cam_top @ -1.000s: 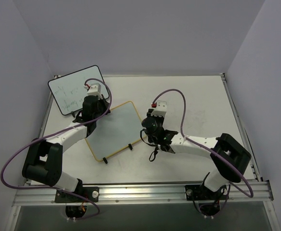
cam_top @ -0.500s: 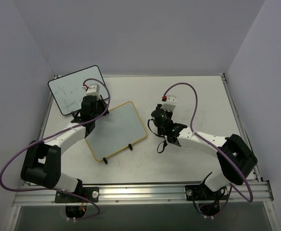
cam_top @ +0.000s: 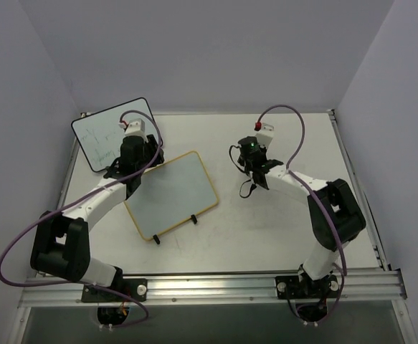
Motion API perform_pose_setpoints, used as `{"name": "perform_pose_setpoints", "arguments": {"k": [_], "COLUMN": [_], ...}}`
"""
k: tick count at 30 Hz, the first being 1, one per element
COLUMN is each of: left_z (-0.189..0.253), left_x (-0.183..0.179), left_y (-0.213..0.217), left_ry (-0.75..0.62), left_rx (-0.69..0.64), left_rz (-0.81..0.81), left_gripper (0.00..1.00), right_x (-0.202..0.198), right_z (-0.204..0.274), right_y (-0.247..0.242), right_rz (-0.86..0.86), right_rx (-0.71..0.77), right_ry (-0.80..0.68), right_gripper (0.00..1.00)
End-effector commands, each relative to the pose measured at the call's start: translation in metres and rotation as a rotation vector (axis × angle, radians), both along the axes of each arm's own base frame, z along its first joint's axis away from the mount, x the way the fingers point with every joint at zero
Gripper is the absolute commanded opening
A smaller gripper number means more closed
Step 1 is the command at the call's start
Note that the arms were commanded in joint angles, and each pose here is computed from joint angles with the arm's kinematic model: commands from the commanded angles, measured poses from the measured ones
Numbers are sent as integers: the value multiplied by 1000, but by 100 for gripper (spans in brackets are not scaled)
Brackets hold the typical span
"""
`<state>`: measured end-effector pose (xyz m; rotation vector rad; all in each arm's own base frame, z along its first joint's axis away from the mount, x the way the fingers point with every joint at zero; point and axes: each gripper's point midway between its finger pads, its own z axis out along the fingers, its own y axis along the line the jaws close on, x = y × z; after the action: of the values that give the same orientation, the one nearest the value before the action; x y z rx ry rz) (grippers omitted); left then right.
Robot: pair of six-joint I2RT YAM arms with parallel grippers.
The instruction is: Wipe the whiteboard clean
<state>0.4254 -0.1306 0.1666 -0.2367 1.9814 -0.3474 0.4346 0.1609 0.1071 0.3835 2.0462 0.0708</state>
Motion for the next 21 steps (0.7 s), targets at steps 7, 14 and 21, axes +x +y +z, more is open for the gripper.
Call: {"name": "perform_pose_setpoints", "arguments": {"k": [7, 14, 21], "left_z": [52, 67, 69], "left_x": [2, -21, -32], "left_y": [2, -5, -7], "left_ry": [-93, -100, -111], "left_rx": [-58, -90, -97], "left_rz": [18, -40, -56], "left_gripper": [56, 57, 58], "right_x": [52, 68, 69], "right_z": [-31, -57, -66], "right_y": [-43, -71, -77], "right_rz": [-46, -112, -108], "right_rx": [16, -11, -19], "right_ry": [126, 189, 207], "right_gripper": [14, 26, 57]}}
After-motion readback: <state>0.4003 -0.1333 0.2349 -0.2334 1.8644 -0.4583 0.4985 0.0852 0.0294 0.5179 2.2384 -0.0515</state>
